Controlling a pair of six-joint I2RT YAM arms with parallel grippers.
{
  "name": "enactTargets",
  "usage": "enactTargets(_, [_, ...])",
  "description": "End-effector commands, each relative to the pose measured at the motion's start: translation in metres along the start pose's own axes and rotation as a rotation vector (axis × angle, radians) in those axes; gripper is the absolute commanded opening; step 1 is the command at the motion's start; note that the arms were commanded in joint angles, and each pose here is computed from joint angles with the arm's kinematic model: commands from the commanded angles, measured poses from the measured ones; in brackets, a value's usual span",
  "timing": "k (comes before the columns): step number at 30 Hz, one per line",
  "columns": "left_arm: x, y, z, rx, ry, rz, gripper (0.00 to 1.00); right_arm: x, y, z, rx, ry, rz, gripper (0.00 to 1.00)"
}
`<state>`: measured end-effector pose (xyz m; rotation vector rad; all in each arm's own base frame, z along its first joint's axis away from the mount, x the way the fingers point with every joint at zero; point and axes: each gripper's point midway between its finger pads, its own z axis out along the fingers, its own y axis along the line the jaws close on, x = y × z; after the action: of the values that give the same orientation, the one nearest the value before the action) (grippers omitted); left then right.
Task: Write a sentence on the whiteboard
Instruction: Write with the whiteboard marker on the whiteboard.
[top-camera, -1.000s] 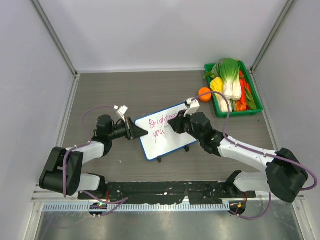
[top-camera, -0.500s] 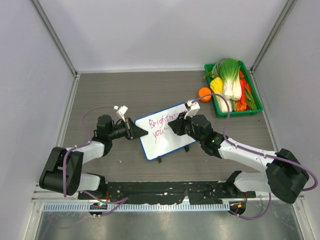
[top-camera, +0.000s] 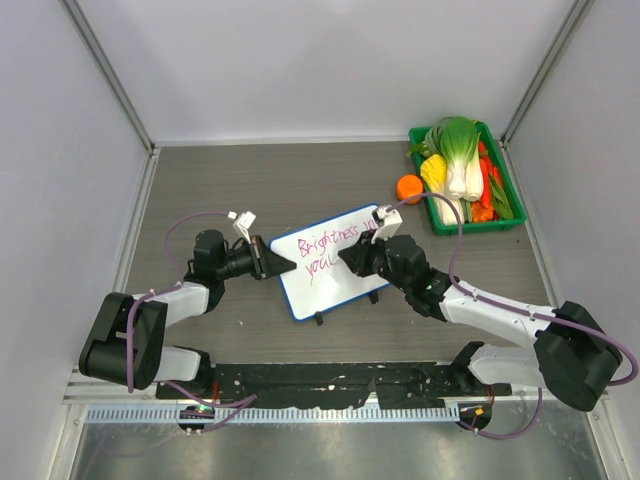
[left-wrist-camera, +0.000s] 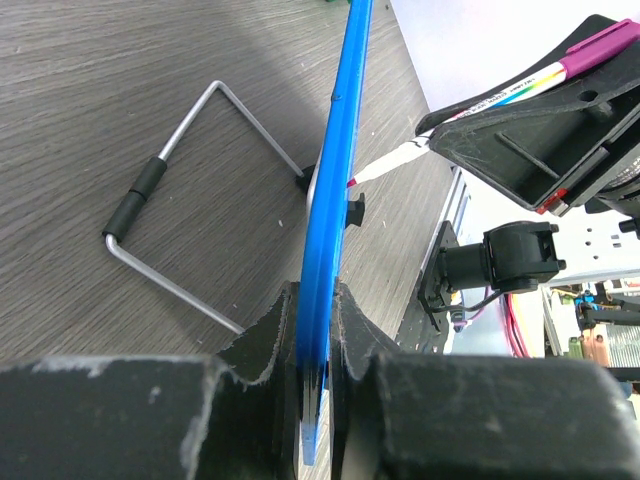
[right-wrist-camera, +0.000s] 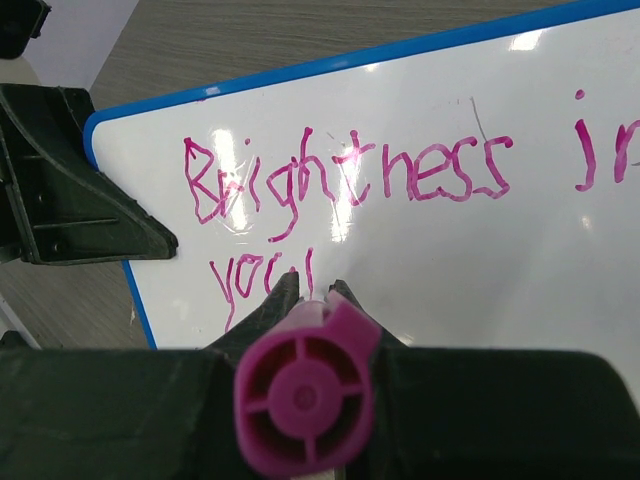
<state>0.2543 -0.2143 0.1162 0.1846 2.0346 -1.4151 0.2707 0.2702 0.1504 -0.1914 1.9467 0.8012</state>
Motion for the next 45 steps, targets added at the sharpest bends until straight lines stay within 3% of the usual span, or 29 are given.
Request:
enactTargets(1, [0.009, 0.024, 0.001, -0.088, 0.011, 0.021, 0.0, 0.006, -0.009, -0.001, 0.03, 0.009, -0.014, 0.01])
enactTargets(20, [0.008, 0.023, 0.0, -0.086, 0.01, 0.022, 0.0, -0.036, 0.005, 0.01, 0.029, -0.089, -0.016, 0.01])
enactTargets(45, [0.009, 0.023, 0.0, -0.087, 0.009, 0.025, 0.0, -0.024, -0.015, 0.006, 0.096, -0.062, -0.008, 0.01])
